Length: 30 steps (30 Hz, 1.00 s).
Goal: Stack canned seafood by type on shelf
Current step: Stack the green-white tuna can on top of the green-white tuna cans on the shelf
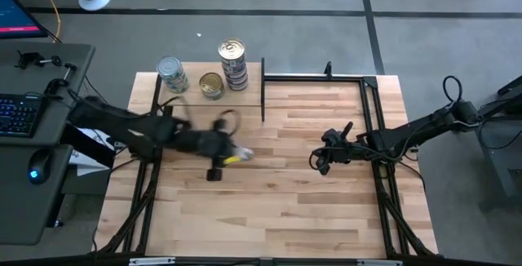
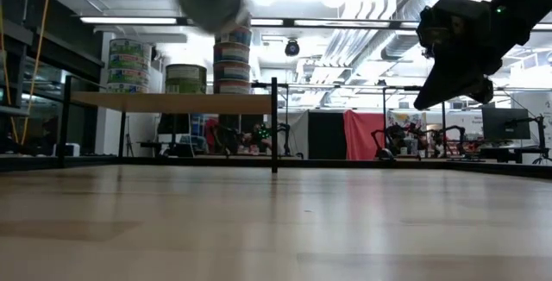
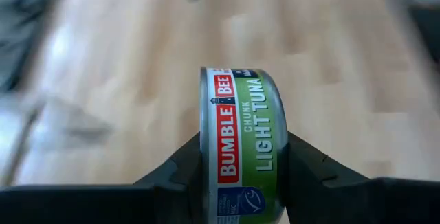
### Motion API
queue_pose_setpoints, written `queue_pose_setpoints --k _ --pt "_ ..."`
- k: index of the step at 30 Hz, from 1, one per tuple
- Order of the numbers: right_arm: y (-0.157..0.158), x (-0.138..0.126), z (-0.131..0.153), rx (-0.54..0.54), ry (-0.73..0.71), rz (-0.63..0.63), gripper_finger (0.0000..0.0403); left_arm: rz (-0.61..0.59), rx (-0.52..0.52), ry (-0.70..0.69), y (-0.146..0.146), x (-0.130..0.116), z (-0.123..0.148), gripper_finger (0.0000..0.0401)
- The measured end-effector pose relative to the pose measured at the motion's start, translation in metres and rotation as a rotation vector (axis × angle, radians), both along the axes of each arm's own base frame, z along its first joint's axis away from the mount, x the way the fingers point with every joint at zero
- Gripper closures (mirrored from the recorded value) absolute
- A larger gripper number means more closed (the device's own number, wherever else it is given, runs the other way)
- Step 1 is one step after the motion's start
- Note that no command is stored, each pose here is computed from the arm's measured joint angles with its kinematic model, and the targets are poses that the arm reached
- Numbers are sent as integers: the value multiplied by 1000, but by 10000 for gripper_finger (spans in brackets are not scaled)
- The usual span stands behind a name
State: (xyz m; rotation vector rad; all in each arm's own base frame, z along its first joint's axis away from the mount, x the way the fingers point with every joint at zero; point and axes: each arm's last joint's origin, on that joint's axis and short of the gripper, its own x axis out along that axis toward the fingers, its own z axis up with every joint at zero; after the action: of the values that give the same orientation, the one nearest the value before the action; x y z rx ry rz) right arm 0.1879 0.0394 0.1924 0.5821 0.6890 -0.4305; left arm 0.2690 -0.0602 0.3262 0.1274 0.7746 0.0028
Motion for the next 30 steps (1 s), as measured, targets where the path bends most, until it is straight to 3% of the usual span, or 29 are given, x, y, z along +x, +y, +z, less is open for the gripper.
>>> queue_pose_setpoints --k 4,7,12,21,30 --pt "0 -2 -4 19 5 -21 403 254 81 -64 -12 -58 -13 283" --pt "-1 -2 -4 19 8 -22 403 386 155 -155 -10 -91 2 283" --pt "-4 -1 -4 20 6 -42 403 535 412 -159 16 -119 38 283" --pt "-11 0 -4 10 5 -84 403 742 822 47 69 -129 72 283" --pt "-12 0 -4 -16 8 -63 403 595 1111 493 97 -120 67 283"
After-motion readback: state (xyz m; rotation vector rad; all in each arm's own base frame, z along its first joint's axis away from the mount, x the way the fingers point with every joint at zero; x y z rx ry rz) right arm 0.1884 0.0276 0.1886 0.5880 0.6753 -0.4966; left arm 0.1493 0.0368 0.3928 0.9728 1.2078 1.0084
